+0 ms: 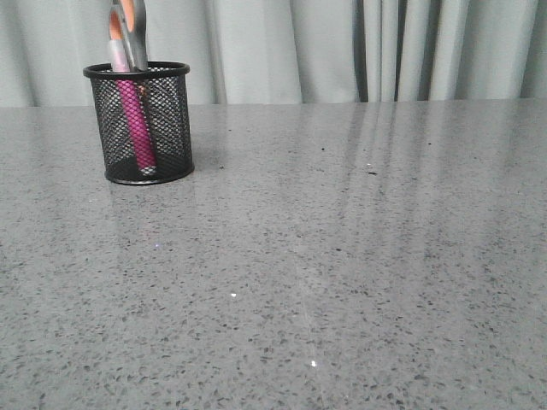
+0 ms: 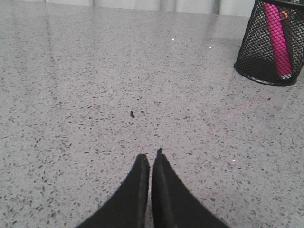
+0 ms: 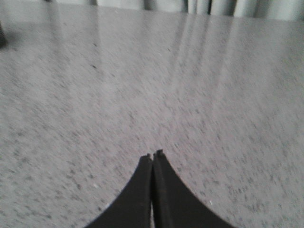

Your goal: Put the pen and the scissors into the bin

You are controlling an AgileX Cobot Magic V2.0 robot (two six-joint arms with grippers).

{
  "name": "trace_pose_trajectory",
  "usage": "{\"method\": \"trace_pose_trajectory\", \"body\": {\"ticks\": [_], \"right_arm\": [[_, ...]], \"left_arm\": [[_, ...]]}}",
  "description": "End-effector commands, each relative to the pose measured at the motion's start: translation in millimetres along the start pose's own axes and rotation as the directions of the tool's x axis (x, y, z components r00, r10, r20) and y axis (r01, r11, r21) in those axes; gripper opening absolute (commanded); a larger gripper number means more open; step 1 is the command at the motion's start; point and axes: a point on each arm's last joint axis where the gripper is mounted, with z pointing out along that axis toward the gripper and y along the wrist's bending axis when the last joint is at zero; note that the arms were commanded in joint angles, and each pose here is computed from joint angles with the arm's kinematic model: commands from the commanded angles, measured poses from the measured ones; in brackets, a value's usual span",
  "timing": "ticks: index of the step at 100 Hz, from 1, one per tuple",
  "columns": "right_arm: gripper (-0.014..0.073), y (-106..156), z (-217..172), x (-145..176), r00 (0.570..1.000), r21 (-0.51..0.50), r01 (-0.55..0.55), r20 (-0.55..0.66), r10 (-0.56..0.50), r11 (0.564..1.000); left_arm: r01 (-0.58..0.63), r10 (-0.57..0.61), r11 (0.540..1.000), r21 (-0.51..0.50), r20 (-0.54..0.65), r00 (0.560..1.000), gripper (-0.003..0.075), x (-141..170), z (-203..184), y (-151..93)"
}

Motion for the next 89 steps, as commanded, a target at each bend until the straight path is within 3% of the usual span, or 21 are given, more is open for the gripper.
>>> {"method": "trace_pose_trajectory", "body": {"ticks": [1,13,30,89], "right_arm": [[-0.0069,-1,-1,-1,0.998,0.019,0.004,0.068,-0.006,1.000],[-0.0069,-3,-9,10,1.000,0.051,-0.006,-0.006,0.007,0.999],[-0.0069,-4,-10,9,0.997,0.062,0.077,0.012,-0.078,0.995],[-0.0069,-4,-10,9,0.997,0.062,0.077,0.011,-0.078,0.995]], "left_arm": [[0.013,-0.013,1.000,-0.005,0.043,0.999,-0.0019,8,2,1],[0.013,-0.013,1.000,-0.005,0.043,0.999,-0.0019,8,2,1],[0.015,-0.015,1.000,-0.006,0.042,0.999,-0.0019,8,2,1],[0.015,-0.015,1.000,-0.006,0.042,0.999,-0.0019,8,2,1]]}}
